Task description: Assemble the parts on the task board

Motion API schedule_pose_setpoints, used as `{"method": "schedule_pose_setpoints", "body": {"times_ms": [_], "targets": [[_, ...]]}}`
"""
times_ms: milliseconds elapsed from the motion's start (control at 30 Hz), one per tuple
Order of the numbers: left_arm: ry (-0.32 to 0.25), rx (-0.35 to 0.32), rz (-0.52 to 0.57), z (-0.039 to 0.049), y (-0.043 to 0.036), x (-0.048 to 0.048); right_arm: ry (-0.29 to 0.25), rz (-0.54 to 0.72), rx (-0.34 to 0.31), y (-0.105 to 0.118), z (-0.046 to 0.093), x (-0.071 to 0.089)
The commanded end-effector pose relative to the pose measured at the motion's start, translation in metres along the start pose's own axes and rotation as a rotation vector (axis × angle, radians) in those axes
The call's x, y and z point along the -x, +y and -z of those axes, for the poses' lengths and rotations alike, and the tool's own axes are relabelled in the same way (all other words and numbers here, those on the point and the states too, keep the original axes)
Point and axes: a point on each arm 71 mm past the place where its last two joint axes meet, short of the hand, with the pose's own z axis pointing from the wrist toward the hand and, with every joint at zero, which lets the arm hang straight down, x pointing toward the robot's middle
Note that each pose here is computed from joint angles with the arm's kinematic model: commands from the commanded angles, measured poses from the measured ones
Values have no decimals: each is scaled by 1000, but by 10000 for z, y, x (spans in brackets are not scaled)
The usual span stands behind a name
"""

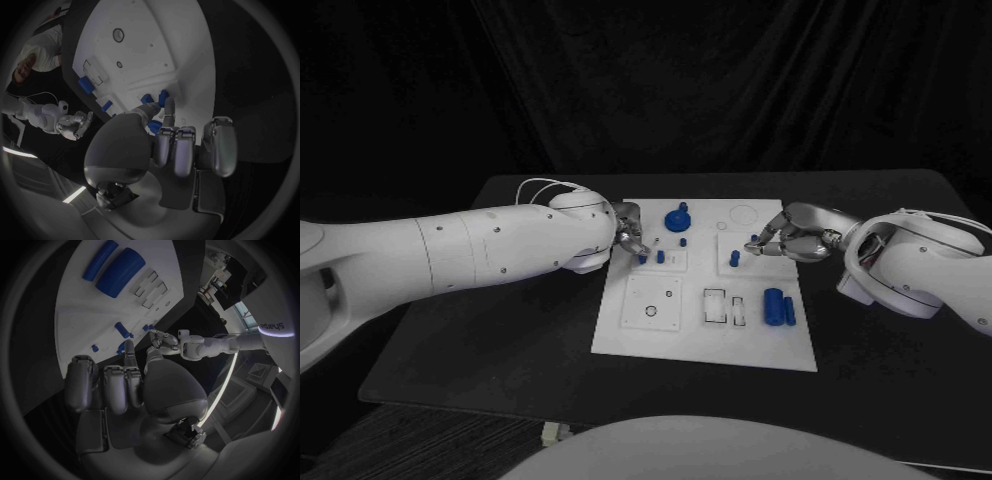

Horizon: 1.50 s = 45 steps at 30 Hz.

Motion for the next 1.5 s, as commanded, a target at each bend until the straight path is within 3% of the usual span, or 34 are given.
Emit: {"method": "schedule_pose_setpoints", "body": {"times_ms": [33, 1500], "targets": [[-19, -22, -2, 13, -11, -41, -4, -1, -11, -13, 6, -8], [-193, -74, 74, 170, 74, 54, -4, -3, -17, -37, 9, -19]]}}
